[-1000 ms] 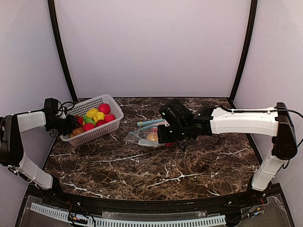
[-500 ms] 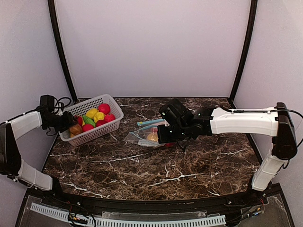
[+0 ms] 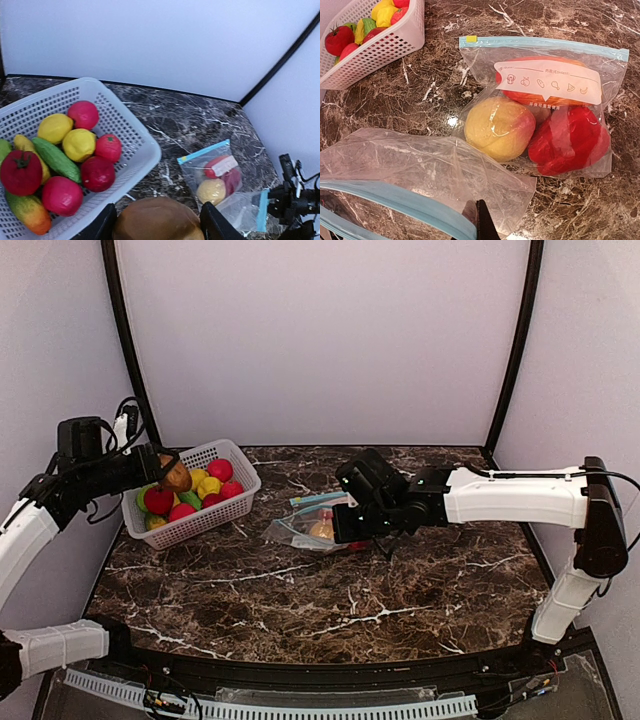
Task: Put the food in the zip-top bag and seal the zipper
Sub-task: Pick up the fake vegetable from the bin, then place the fake vegetable in the zipper food storage bag.
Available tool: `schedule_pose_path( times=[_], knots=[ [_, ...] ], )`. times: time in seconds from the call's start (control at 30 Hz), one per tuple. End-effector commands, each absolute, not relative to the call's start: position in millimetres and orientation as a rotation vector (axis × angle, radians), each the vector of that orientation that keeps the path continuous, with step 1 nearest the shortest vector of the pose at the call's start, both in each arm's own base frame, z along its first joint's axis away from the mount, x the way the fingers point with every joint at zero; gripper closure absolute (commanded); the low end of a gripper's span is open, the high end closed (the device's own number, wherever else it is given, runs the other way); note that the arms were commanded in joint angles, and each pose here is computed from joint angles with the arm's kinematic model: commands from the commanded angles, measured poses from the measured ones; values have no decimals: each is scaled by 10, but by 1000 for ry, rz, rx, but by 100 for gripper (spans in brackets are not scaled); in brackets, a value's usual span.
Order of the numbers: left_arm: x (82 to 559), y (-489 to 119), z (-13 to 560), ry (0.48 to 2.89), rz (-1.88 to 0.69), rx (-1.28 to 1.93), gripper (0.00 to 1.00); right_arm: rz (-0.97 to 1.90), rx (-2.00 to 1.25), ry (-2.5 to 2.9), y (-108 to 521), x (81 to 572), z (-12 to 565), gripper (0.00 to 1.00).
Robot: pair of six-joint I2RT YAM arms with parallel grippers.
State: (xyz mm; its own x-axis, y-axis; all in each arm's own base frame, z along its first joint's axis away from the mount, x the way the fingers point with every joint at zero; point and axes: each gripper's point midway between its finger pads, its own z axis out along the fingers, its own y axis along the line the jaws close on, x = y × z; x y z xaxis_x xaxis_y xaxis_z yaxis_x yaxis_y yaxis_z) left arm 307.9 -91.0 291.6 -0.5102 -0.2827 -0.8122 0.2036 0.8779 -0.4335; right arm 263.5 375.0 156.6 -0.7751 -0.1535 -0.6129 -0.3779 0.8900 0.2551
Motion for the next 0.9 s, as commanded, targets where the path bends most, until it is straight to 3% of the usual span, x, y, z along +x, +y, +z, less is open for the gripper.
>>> schedule_pose_path(
  times=[0.0, 0.53, 0.87],
  knots=[
    [2931, -1341, 3188, 1965, -720, 8, 59, 530, -397, 2408, 3860, 2652, 1721, 100],
    [2359, -3235, 3587, 1653, -995, 531, 59, 605, -446, 2432, 3982, 2575, 1842, 100],
    [2467, -3526, 3234, 1641, -757, 715, 59, 645, -482, 2456, 4026, 2502, 1894, 100]
  ],
)
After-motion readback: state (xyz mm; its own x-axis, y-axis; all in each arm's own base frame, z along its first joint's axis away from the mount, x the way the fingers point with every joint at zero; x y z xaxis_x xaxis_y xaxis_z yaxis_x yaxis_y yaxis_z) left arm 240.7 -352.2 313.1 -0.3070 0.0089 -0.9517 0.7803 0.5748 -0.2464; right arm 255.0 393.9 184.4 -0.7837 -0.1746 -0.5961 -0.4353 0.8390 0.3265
